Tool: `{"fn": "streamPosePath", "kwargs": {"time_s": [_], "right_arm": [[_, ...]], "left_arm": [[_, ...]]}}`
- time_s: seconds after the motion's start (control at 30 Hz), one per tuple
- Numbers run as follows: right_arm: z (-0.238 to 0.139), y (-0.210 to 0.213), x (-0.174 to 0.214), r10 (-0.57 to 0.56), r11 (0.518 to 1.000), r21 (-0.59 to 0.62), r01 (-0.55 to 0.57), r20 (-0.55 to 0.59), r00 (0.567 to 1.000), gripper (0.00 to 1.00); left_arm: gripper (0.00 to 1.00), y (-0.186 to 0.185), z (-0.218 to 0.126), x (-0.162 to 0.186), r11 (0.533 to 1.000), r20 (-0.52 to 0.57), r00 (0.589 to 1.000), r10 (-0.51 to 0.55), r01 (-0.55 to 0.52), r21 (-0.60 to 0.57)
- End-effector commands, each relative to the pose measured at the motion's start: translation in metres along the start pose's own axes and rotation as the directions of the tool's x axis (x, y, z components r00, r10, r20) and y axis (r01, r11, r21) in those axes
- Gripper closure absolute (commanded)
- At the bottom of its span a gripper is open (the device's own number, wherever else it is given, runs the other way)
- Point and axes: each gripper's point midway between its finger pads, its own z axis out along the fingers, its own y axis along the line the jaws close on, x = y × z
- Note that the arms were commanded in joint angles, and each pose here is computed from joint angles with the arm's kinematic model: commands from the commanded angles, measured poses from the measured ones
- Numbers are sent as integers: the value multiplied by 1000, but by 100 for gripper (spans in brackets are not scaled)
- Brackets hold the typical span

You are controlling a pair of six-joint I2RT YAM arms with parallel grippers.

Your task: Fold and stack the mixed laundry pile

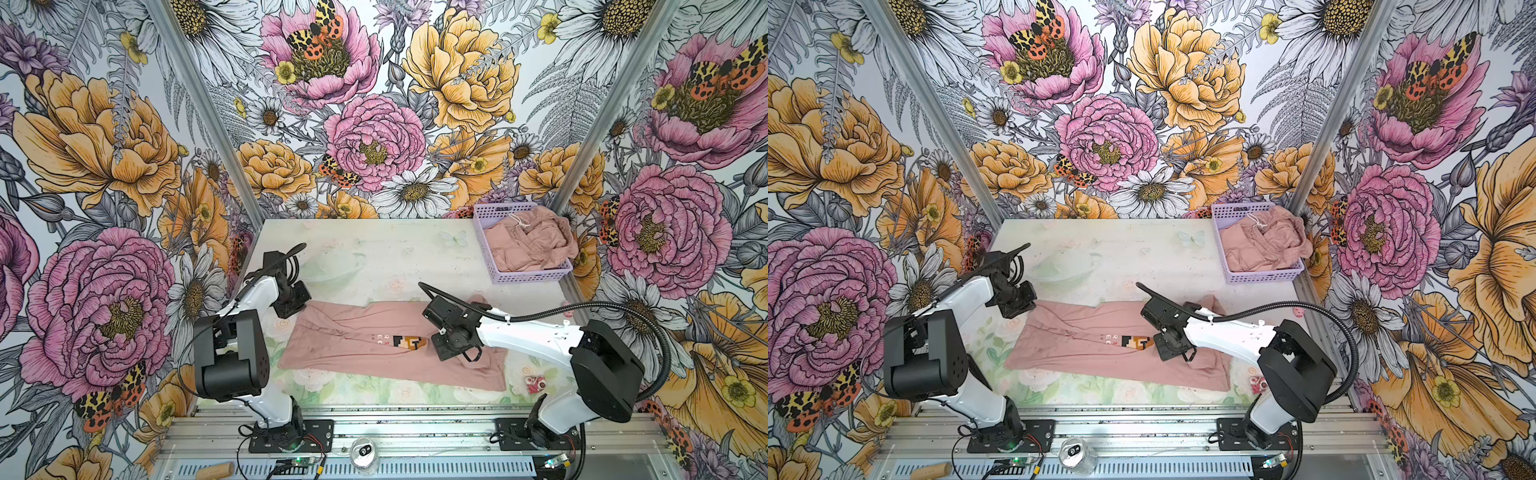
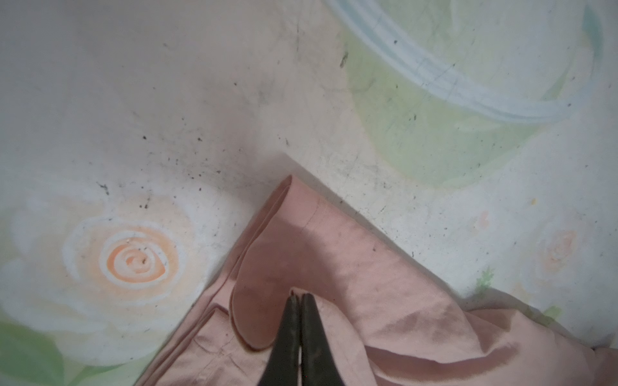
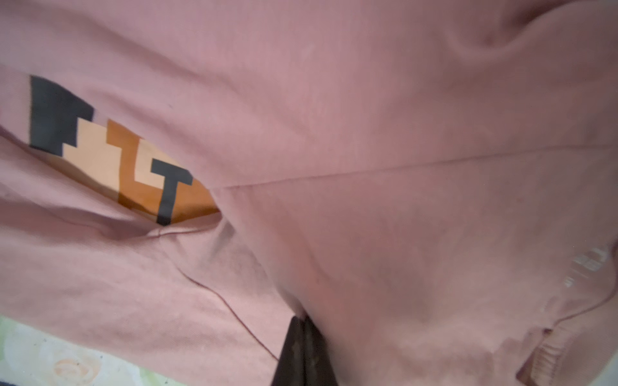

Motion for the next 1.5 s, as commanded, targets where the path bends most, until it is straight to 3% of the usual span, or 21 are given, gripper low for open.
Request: {"fn": "streamPosePath", "kwargs": {"time_s": [0.0, 0.37, 0.53, 0.73, 0.87, 0.9, 0.97, 1.03, 1.47], "right_arm": [[-19, 10, -6, -11, 999, -42, 12, 27, 1000, 100], [-40, 22, -9, -45, 994, -98, 51, 63, 997, 100], [-37, 35, -4, -88, 986, -140, 91, 28, 996, 100], [-37, 45, 0, -141, 979, -146, 144, 29, 990, 100], [-25, 36, 7, -140, 986, -90, 137, -19, 990, 100], [-25, 36, 6, -139, 987, -89, 137, -18, 990, 99], [-28, 42, 4, -152, 982, -115, 150, -7, 988, 82], [-33, 40, 0, -169, 980, -105, 170, 21, 985, 73], [-23, 23, -15, -42, 996, -75, 44, 31, 999, 77]], "left_arm": [[100, -3, -5, 0, 1000, 10, 1000, 20, -21, 22], [100, -3, -4, 1, 999, 5, 1000, 24, -24, 23], [100, -2, -3, 2, 1000, 0, 1000, 24, -24, 20], [100, -2, -3, 3, 999, -2, 1000, 24, -24, 23], [100, -2, -2, 3, 999, -4, 1000, 26, -26, 23], [100, -2, -2, 4, 999, -5, 1000, 26, -26, 22], [100, -2, -3, 4, 999, -5, 1000, 27, -27, 22], [100, -1, -3, 4, 999, -2, 1000, 26, -26, 21], [100, 1, -2, 8, 1000, -9, 1000, 25, -25, 17]]}}
